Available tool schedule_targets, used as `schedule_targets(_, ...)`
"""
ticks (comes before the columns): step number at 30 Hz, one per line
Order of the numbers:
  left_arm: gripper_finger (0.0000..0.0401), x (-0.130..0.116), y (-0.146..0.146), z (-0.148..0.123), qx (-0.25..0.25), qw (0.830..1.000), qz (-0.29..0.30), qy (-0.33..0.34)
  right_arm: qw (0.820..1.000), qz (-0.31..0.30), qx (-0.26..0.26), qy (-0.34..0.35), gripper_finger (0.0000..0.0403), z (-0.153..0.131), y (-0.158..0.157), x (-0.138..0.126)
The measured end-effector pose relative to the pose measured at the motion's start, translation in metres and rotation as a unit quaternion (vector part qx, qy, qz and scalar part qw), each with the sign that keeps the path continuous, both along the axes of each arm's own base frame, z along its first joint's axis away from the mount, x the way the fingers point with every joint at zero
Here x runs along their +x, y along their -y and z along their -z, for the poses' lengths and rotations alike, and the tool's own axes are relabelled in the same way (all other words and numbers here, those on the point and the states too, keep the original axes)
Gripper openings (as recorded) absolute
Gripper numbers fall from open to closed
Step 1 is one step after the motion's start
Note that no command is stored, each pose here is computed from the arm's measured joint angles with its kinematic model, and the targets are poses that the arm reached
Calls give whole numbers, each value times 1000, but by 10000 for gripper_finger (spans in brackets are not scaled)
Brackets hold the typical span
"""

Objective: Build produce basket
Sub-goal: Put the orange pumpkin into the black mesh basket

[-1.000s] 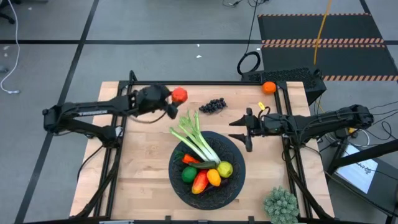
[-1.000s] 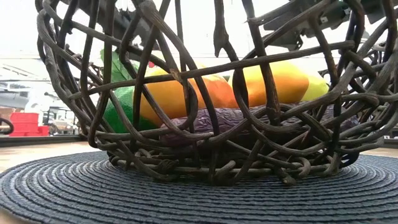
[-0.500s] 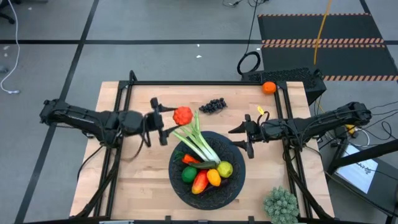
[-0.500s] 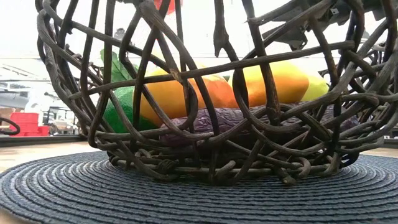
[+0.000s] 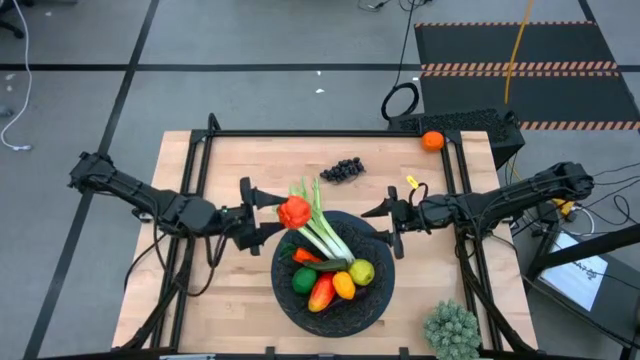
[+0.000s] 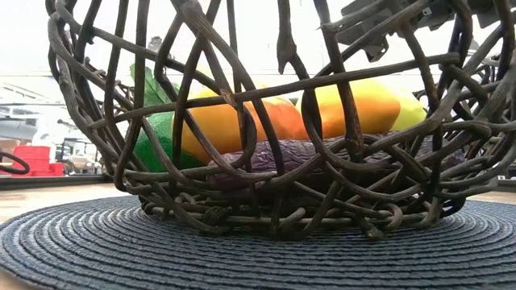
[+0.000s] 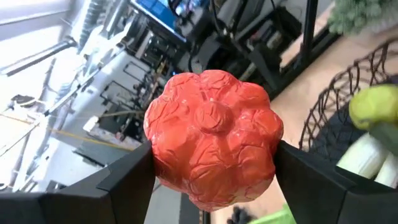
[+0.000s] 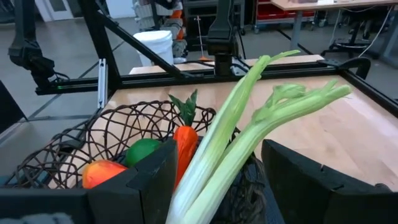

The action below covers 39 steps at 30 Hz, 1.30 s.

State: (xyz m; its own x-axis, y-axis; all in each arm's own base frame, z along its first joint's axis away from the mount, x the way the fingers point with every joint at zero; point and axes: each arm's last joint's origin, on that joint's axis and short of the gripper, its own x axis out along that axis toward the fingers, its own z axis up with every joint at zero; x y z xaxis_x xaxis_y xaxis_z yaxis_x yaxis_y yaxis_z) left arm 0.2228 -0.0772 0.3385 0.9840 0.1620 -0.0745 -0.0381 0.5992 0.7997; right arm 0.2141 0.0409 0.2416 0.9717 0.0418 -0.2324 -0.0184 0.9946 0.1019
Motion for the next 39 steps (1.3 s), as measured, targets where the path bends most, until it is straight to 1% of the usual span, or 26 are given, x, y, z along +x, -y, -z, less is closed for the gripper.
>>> schedule_targets(3, 300, -1, 3, -2, -12, 1000, 5, 13, 1000, 0, -3, -1, 226, 0, 0, 0)
schedule_targets(7, 299, -2, 7, -2, -49, 999, 12, 18, 1000, 0, -5, 0, 226, 0, 0, 0)
schedule_targets(10, 294, -3, 10, -3, -112, 993, 15, 30, 1000, 0, -5, 1, 226, 0, 0, 0)
schedule_targets(13, 295, -4, 12, -3, -188, 981, 15, 40, 1000, 0, -5, 2, 226, 0, 0, 0)
schedule_targets(16, 299, -6, 15, -3, -259, 964, 18, 47, 1000, 0, -4, 3, 226, 0, 0, 0)
schedule_targets(19, 299, -7, 18, -3, -327, 943, 20, 52, 1000, 0, -2, 6, 226, -1, 0, 0)
schedule_targets(24, 296, -10, 25, -3, -439, 896, 23, 58, 1000, -1, 5, 20, 226, -4, 0, 1)
schedule_targets(26, 298, -11, 28, -3, -468, 881, 28, 57, 1000, -3, 6, 25, 226, -5, -1, 1)
schedule_targets(29, 299, -14, 34, -2, -486, 872, 38, 51, 1000, -5, 11, 26, 226, -5, -2, 1)
schedule_targets(32, 294, -16, 42, 0, -485, 872, 51, 42, 999, -3, 21, 27, 226, -5, -2, 1)
schedule_targets(36, 290, -12, 55, 9, -461, 886, 45, 25, 999, 0, 35, 26, 226, -5, -2, 1)
schedule_targets(39, 293, -3, 64, 23, -442, 896, 35, 4, 999, 0, 46, 24, 226, -5, -3, 0)
